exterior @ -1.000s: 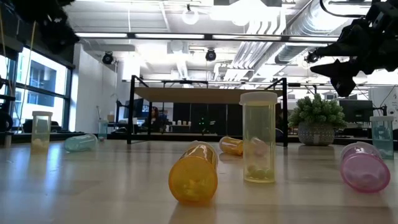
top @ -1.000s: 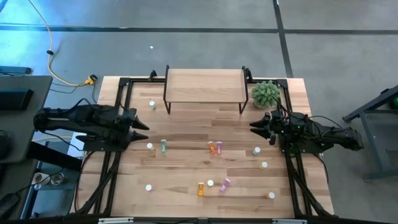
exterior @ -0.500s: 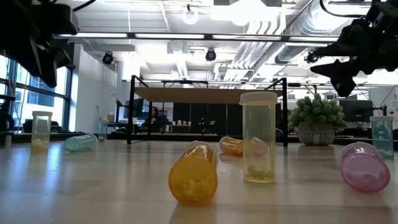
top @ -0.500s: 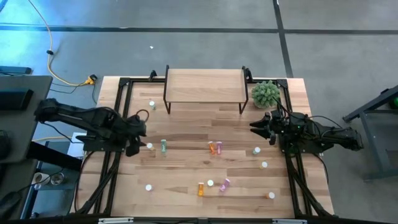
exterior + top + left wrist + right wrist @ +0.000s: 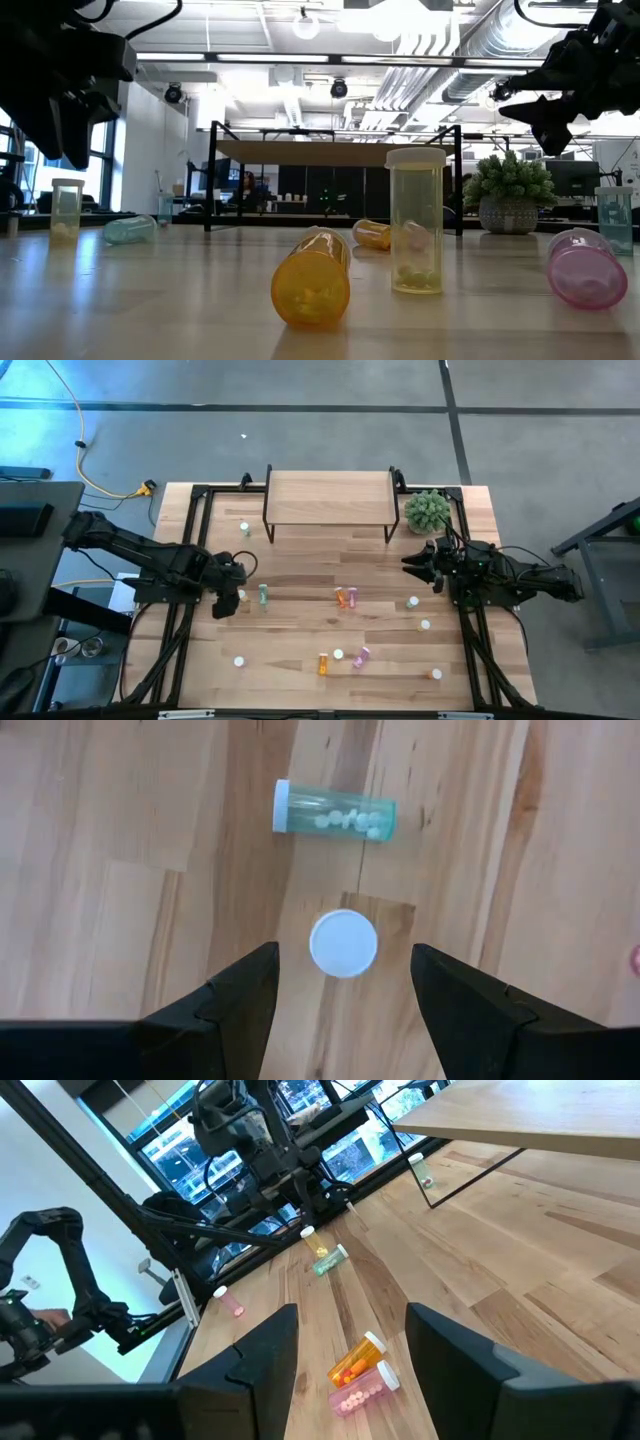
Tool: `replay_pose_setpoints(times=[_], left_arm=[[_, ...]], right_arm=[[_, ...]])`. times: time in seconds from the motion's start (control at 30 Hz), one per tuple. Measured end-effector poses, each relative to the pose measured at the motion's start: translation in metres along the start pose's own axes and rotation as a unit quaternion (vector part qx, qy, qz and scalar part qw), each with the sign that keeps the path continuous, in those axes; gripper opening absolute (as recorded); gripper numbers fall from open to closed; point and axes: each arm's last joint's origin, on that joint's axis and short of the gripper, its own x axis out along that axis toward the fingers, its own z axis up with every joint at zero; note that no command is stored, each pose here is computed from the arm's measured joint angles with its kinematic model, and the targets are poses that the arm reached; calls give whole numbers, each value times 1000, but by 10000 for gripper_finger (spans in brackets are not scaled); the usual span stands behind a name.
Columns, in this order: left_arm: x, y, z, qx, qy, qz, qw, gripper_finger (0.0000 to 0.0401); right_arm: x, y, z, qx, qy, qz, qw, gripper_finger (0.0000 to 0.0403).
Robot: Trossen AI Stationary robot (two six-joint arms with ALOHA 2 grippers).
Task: Pick and place medicine bottles onto shelf by color
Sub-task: Put the top yellow pill bottle on the shelf
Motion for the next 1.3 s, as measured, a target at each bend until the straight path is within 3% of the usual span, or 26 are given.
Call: replay_pose_setpoints(times=[0.67, 1.1, 1.3], left_arm=[[26, -8, 10, -24, 38, 29, 999, 211], [26, -8, 10, -14, 42, 26, 999, 121], [26, -8, 10, -13, 42, 26, 999, 109]], right_arm=[[0, 0, 0, 0, 0, 0, 1000, 177], [0, 0, 0, 0, 0, 0, 1000, 177], [0, 0, 0, 0, 0, 0, 1000, 177]])
